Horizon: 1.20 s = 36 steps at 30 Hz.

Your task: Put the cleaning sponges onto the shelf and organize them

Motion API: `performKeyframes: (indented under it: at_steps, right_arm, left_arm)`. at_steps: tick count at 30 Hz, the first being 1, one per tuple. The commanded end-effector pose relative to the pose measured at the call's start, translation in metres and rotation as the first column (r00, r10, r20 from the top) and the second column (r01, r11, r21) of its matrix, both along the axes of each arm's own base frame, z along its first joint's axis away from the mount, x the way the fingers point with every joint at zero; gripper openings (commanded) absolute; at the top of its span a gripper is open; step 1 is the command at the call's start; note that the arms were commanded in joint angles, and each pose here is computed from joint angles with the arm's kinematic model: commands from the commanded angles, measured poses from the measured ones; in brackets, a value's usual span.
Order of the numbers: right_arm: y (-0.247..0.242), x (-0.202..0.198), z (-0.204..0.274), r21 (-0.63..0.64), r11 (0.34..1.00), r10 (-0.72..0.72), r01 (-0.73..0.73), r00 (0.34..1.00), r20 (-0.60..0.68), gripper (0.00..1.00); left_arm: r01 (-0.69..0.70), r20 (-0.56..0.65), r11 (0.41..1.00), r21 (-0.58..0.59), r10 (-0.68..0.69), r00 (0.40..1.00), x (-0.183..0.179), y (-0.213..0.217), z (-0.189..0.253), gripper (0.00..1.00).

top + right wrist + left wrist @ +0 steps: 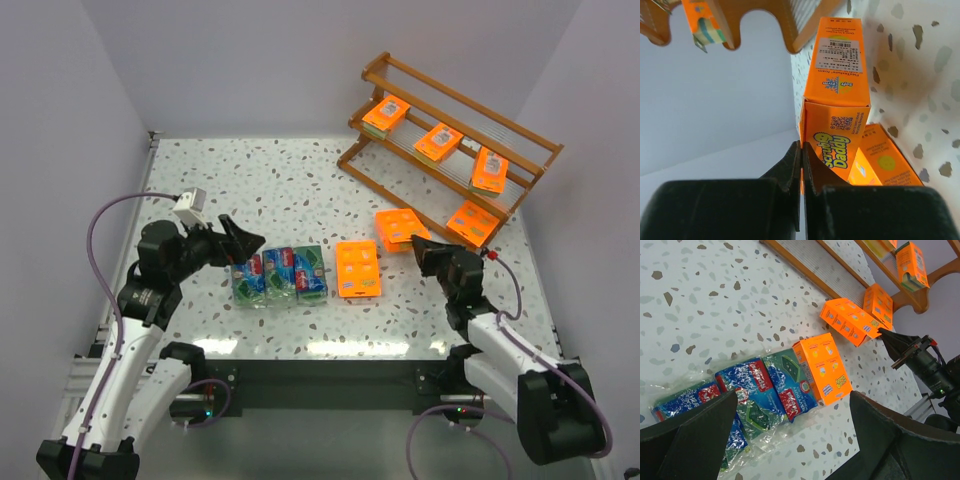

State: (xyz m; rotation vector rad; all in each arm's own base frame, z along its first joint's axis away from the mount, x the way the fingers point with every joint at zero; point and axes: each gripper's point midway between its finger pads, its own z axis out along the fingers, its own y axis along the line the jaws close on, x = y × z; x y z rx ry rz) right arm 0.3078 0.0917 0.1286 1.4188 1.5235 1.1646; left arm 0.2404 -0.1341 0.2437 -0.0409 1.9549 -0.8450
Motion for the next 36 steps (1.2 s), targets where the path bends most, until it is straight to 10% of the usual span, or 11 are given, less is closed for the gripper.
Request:
performKeyframes:
  at_steps: [1, 36]
  right_arm:
    - [-0.015, 0.028, 0.064, 0.066, 0.992, -0.120, 0.109, 0.972, 0.203, 0.00]
    - [-0.055, 0.115, 0.041, -0.049, 0.938, -0.336, 0.344, 0.934, 0.120, 0.00]
  left_arm:
    - [0.019, 0.043, 1.000, 0.012, -0.020, 0.999, 0.001, -0.002, 0.012, 1.00]
    - [0.032, 0.029, 0.999, 0.037, -0.033, 0.999, 0.009, -0.003, 0.006, 1.00]
